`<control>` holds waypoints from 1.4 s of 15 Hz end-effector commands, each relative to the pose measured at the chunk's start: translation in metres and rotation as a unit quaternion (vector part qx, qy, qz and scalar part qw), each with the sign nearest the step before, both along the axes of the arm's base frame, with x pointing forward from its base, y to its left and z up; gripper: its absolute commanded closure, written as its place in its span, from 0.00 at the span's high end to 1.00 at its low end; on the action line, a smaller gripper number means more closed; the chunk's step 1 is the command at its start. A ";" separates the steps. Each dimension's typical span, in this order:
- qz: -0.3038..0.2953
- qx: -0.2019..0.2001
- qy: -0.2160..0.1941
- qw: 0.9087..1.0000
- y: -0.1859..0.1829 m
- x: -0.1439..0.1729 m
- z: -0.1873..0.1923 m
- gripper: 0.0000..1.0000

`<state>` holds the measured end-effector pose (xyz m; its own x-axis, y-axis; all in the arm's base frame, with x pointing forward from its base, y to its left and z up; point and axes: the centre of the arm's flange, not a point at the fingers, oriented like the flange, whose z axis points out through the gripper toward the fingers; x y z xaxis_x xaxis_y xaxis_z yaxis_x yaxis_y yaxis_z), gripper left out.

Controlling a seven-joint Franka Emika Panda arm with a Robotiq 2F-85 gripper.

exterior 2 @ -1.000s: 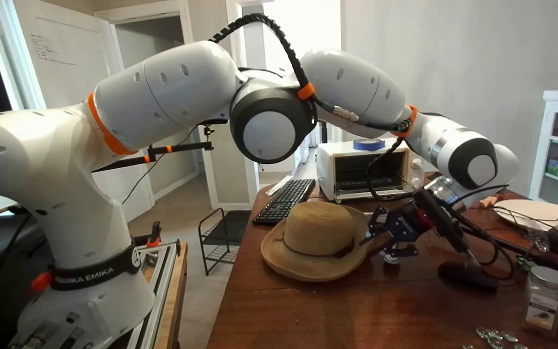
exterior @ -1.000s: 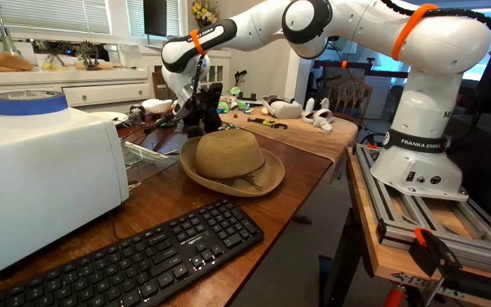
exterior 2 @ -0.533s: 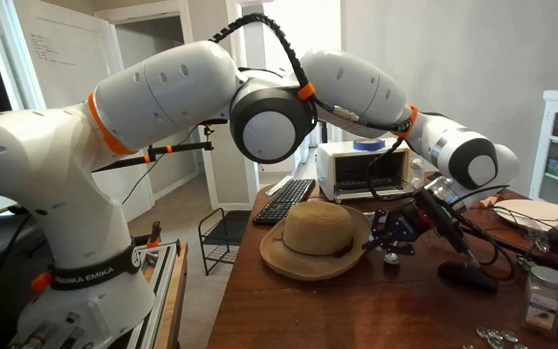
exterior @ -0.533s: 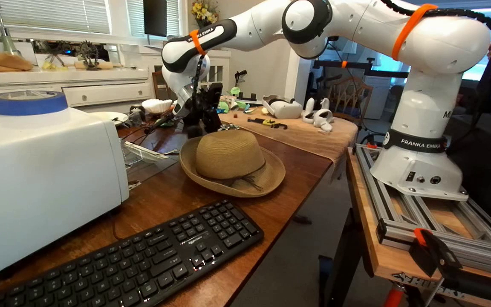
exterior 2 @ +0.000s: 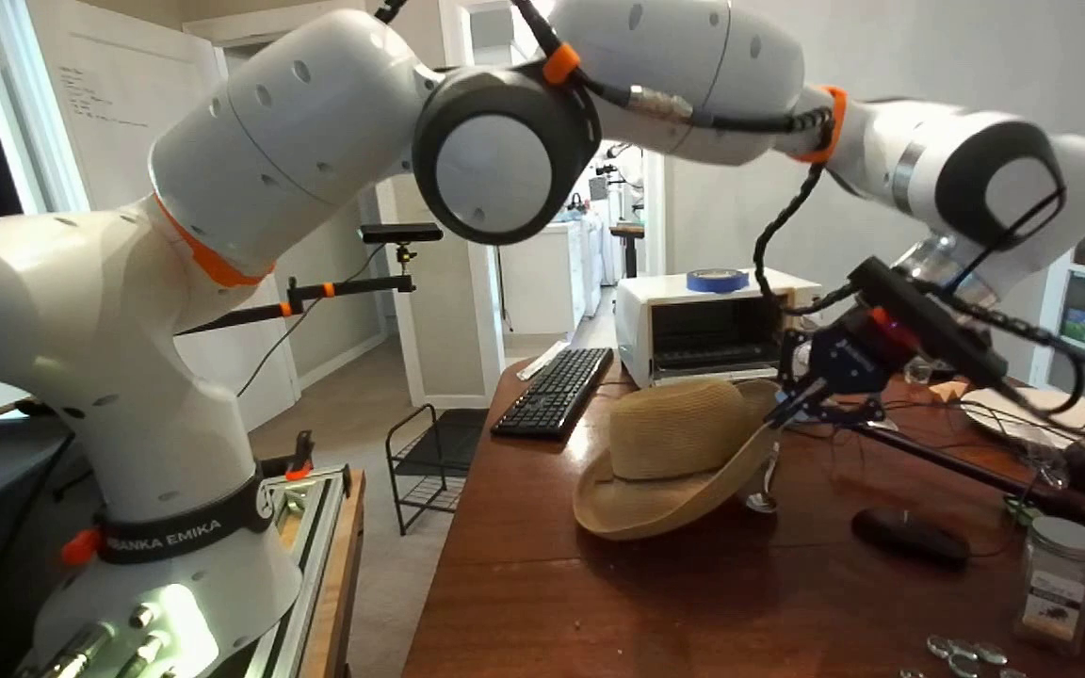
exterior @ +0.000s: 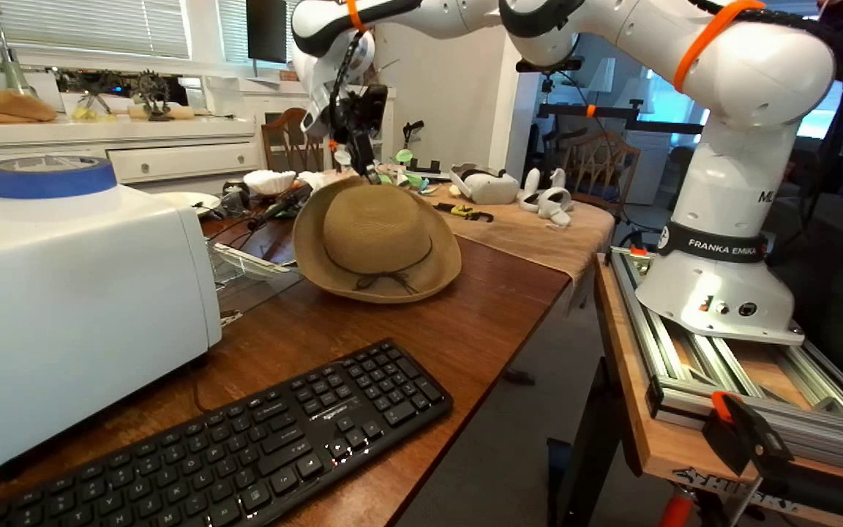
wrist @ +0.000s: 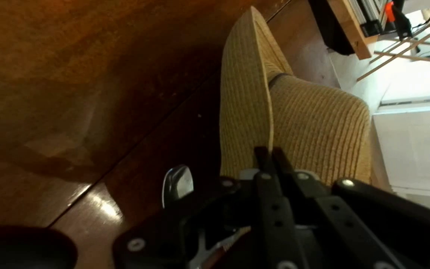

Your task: Turn the hat upside down.

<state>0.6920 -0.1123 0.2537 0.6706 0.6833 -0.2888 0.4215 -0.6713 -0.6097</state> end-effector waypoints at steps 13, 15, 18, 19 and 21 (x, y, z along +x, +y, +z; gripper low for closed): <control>-0.254 -0.160 -0.246 0.922 -0.057 -0.066 0.331 0.01; -0.267 -0.208 -0.231 0.912 -0.061 -0.046 0.298 0.01; -0.282 -0.248 -0.167 0.911 -0.073 -0.029 0.228 0.01; -0.287 -0.249 -0.142 0.914 -0.077 -0.029 0.203 0.01; -0.290 -0.243 -0.101 0.920 -0.084 -0.035 0.163 0.01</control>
<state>0.6655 -0.1882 0.4644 0.9736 0.0558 -0.2214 0.0324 -0.9936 -0.1082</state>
